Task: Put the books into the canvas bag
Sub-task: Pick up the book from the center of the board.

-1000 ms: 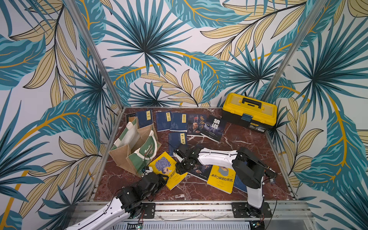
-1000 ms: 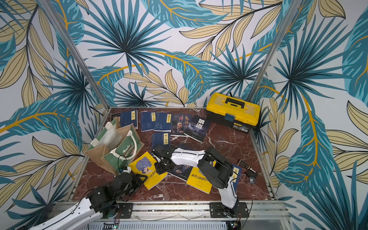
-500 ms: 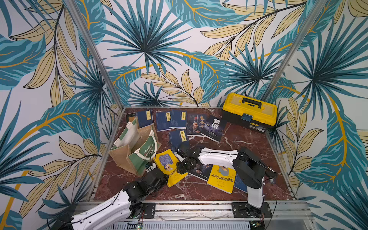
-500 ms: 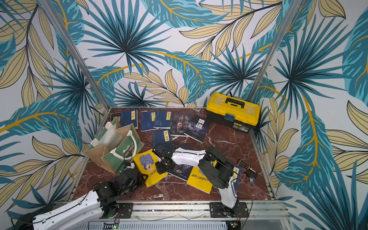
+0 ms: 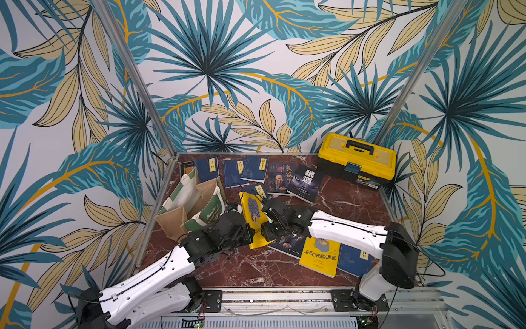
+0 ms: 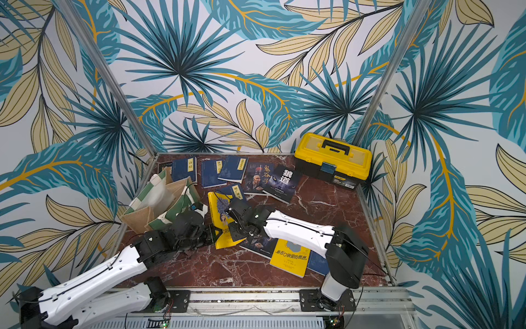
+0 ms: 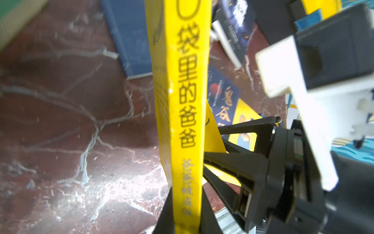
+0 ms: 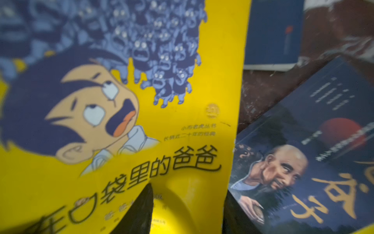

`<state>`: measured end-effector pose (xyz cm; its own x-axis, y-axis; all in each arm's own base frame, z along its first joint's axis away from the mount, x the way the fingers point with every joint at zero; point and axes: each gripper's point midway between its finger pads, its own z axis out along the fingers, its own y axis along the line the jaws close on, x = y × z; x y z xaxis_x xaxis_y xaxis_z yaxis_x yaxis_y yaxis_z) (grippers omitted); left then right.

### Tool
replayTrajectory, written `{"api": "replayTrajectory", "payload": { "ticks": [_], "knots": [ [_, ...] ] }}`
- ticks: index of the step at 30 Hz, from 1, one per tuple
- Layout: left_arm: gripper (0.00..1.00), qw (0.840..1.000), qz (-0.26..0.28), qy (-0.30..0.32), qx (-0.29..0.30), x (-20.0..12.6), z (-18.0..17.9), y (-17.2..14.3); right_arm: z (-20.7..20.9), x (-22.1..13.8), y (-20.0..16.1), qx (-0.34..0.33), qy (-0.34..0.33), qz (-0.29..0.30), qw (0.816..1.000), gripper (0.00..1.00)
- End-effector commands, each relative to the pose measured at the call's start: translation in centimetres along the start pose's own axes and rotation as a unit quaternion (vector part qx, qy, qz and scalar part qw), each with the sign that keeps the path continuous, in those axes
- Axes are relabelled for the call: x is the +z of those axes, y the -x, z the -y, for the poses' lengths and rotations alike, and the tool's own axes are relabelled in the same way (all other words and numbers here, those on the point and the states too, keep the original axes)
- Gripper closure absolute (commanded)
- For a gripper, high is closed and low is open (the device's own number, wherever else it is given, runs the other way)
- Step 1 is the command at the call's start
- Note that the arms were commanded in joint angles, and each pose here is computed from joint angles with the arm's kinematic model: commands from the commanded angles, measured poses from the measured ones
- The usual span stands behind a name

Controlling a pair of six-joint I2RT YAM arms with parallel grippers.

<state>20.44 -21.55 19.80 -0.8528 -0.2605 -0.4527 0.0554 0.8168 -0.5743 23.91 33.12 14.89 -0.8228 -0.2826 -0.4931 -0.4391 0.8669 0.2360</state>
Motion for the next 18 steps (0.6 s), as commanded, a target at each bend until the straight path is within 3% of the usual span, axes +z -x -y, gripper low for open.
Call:
{"api": "replayTrajectory", "payload": {
  "ticks": [1,10,18],
  "knots": [
    [1.0,0.992,0.043,-0.019,0.116,-3.0,3.8,3.6,-1.0,-3.2,2.0,0.003,0.015,0.058,0.998,0.46],
    [1.0,0.955,0.142,0.052,0.253,-11.2,6.3,12.2,-0.5,-9.8,6.0,0.044,0.023,0.172,0.984,0.38],
    [1.0,0.891,0.265,0.172,0.326,-20.5,4.8,18.5,-3.3,-9.0,8.5,0.057,0.058,0.167,0.983,0.37]
  ]
}}
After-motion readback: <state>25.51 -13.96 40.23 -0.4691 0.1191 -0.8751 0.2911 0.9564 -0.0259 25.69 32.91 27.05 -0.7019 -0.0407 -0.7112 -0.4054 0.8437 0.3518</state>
